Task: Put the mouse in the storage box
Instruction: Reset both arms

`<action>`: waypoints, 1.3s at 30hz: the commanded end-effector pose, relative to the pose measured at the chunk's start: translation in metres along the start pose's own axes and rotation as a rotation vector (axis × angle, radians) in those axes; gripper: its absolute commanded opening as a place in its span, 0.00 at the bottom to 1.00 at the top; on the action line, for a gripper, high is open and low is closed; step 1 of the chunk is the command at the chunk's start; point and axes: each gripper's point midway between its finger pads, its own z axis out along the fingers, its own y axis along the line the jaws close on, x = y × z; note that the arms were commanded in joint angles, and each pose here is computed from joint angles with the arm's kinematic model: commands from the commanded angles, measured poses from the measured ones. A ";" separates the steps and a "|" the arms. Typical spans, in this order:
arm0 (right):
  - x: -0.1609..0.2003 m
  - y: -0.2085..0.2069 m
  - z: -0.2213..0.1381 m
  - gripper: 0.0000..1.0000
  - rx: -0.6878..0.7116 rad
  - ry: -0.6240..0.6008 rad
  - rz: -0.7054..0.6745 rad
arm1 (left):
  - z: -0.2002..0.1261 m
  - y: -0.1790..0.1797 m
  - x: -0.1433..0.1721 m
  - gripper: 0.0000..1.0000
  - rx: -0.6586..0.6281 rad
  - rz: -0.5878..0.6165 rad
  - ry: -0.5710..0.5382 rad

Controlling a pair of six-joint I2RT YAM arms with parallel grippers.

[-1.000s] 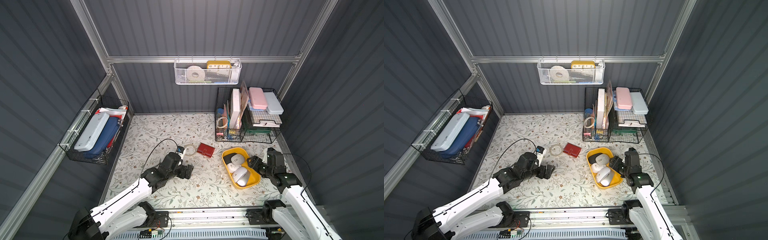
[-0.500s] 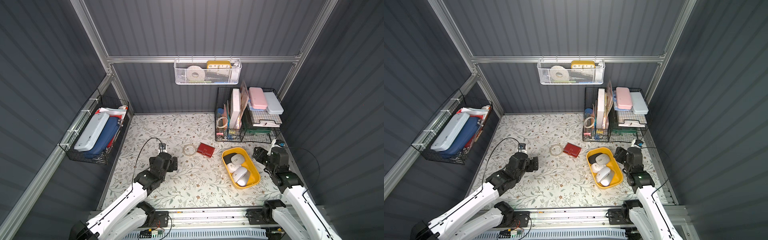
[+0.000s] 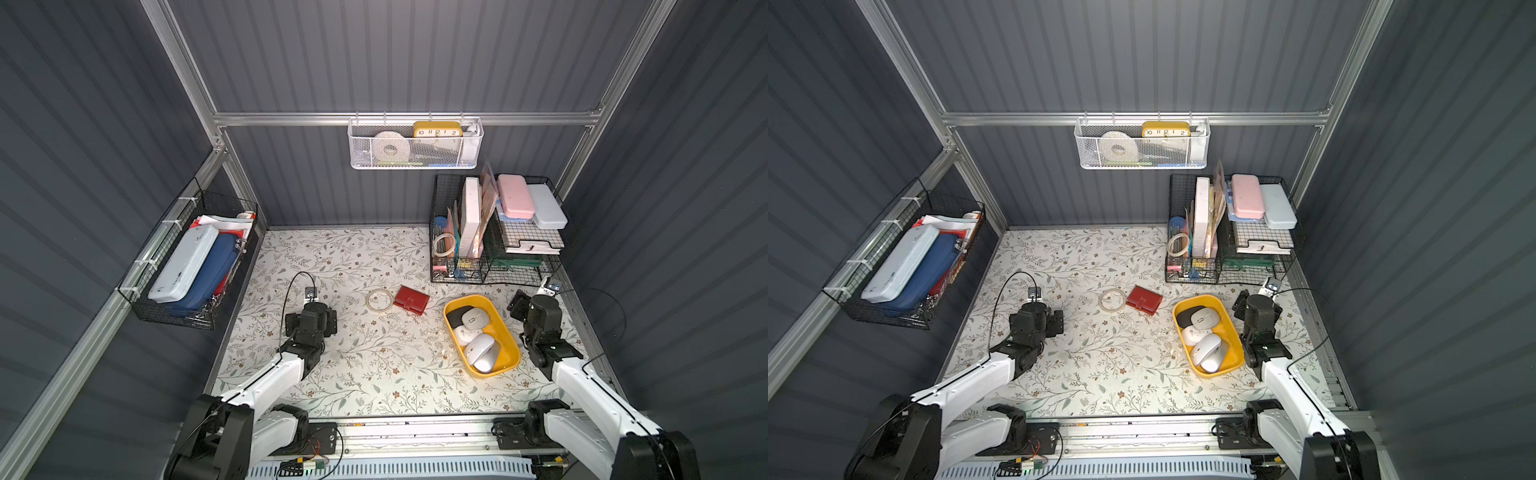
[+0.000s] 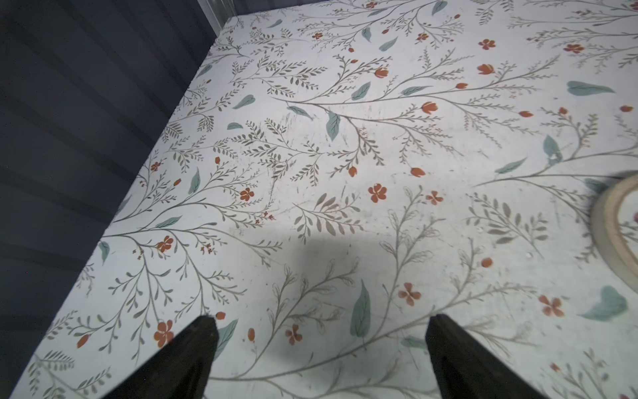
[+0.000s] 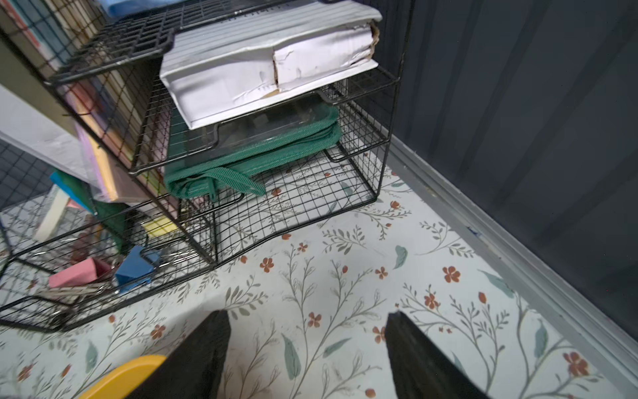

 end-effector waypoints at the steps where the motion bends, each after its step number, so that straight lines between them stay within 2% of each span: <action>1: -0.014 -0.002 0.010 0.76 0.055 -0.131 -0.021 | 0.017 -0.013 -0.021 0.99 0.111 -0.017 -0.124; 2: -0.015 0.003 0.012 0.76 0.040 -0.130 -0.047 | 0.024 -0.019 -0.016 0.99 0.133 0.014 -0.068; 5: -0.023 0.011 0.018 0.77 0.017 -0.225 -0.048 | 0.034 -0.026 -0.028 1.00 0.161 0.048 -0.132; 8: -0.023 0.020 0.028 0.77 0.006 -0.247 -0.117 | 0.049 -0.029 -0.039 0.99 0.193 0.048 -0.175; 11: -0.016 0.033 0.038 0.77 -0.056 -0.303 -0.159 | 0.068 -0.030 -0.034 0.99 0.252 0.010 -0.183; 12: -0.011 0.041 0.037 0.77 -0.100 -0.299 -0.187 | 0.074 -0.028 -0.027 0.99 0.256 -0.010 -0.187; 13: -0.001 0.040 0.038 0.78 -0.111 -0.265 -0.190 | 0.075 -0.024 -0.036 0.99 0.249 0.006 -0.246; 14: 0.001 0.046 0.038 0.79 -0.150 -0.262 -0.210 | 0.071 -0.030 -0.043 0.99 0.298 -0.014 -0.241; 16: 0.000 0.049 0.050 0.79 -0.134 -0.232 -0.218 | 0.071 -0.027 -0.049 0.99 0.281 -0.025 -0.289; 18: -0.003 0.040 0.066 0.79 -0.120 -0.183 -0.172 | 0.081 -0.022 -0.044 0.99 0.274 -0.057 -0.207; 19: -0.001 0.037 0.069 0.80 -0.144 -0.139 -0.150 | 0.084 -0.015 -0.047 1.00 0.284 -0.094 -0.217; 21: 0.003 0.037 0.069 0.87 -0.156 -0.087 -0.145 | 0.086 -0.011 -0.043 0.99 0.272 -0.105 -0.184; 22: 0.002 0.036 0.069 0.95 -0.158 -0.094 -0.140 | 0.086 -0.011 -0.044 0.99 0.274 -0.106 -0.199; 23: 0.000 0.038 0.068 0.99 -0.167 -0.115 -0.141 | 0.086 -0.011 -0.043 0.99 0.273 -0.105 -0.191; 28: -0.002 0.038 0.066 0.99 -0.172 -0.158 -0.138 | 0.085 -0.010 -0.043 0.99 0.271 -0.106 -0.192; 39: -0.002 0.038 0.066 0.99 -0.171 -0.154 -0.141 | 0.085 -0.010 -0.044 0.99 0.272 -0.106 -0.193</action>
